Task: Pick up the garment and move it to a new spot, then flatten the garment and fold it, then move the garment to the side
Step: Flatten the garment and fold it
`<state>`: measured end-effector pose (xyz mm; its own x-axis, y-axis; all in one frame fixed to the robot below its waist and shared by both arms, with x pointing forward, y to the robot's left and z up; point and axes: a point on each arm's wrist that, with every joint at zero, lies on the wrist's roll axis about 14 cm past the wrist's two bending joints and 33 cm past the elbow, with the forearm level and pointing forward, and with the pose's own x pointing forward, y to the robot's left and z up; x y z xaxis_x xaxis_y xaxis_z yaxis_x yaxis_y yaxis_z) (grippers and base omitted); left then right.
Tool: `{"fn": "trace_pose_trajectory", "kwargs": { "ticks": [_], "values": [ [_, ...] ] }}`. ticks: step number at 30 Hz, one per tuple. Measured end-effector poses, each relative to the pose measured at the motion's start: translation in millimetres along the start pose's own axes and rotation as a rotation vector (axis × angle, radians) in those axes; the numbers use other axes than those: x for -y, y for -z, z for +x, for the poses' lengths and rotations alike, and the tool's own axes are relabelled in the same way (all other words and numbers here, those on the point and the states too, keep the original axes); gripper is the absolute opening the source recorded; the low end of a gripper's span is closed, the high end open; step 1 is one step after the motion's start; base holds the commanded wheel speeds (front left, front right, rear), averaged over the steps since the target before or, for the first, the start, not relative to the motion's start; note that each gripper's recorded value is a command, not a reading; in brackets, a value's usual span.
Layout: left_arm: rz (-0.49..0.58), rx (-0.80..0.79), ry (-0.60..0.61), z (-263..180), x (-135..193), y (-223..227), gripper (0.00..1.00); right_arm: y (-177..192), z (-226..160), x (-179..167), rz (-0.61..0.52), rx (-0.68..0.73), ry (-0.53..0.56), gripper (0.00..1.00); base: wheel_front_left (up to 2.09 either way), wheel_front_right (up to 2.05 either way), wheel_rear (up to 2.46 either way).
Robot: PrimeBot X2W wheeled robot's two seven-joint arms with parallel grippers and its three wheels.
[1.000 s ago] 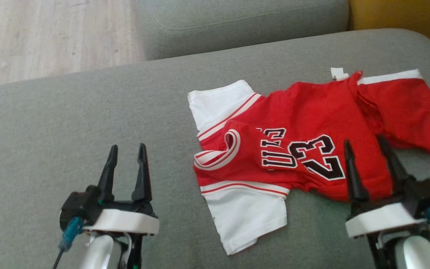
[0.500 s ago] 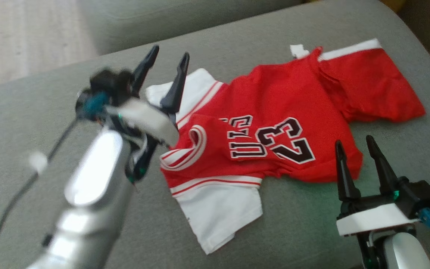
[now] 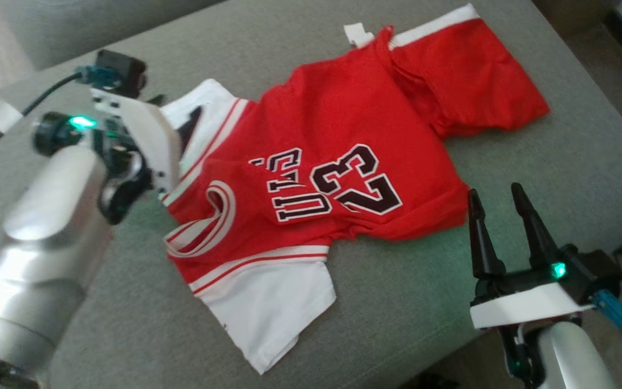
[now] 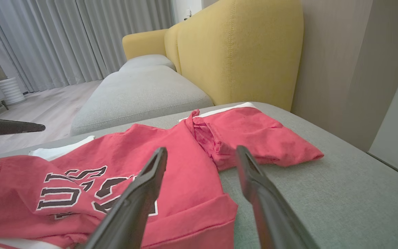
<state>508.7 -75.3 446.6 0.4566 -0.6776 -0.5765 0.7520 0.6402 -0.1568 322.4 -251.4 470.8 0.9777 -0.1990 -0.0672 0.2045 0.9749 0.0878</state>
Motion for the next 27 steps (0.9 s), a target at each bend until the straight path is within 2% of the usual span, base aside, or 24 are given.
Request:
{"fn": "trace_pose_trajectory", "kwargs": {
  "ticks": [6, 13, 22, 23, 24, 25, 26, 27],
  "values": [
    [0.038, -0.128, -0.103, 18, -41, 34, 1.0, 4, -2, 7, 0.0, -0.016, 0.029, 1.0, 0.0, 0.0, 0.0],
    [0.046, -0.208, -0.132, 28, -53, 62, 1.0, 10, -4, 12, -0.003, -0.039, 0.046, 1.0, 0.0, 0.0, 0.0],
    [0.089, -0.254, -0.149, 34, -62, 64, 1.0, 12, -1, 10, 0.007, -0.044, 0.043, 1.0, 0.0, 0.0, 0.0],
    [0.095, -0.267, -0.144, 35, -61, 65, 0.93, 11, -1, 10, 0.006, -0.043, 0.043, 1.0, 0.0, 0.0, 0.0],
    [0.1, -0.276, -0.132, 36, -58, 65, 0.47, 11, 0, 10, 0.005, -0.043, 0.043, 1.0, 0.0, 0.0, 0.0],
    [0.104, -0.285, -0.119, 37, -55, 66, 0.11, 11, 1, 10, 0.005, -0.042, 0.043, 1.0, 0.0, 0.0, 0.0],
    [0.108, -0.288, -0.107, 38, -51, 66, 0.0, 11, 1, 10, 0.007, -0.041, 0.043, 1.0, 0.0, 0.0, 0.0],
    [0.113, -0.29, -0.097, 38, -48, 66, 0.0, 11, 2, 10, 0.012, -0.04, 0.043, 1.0, 0.0, 0.0, 0.0]
  ]
}}
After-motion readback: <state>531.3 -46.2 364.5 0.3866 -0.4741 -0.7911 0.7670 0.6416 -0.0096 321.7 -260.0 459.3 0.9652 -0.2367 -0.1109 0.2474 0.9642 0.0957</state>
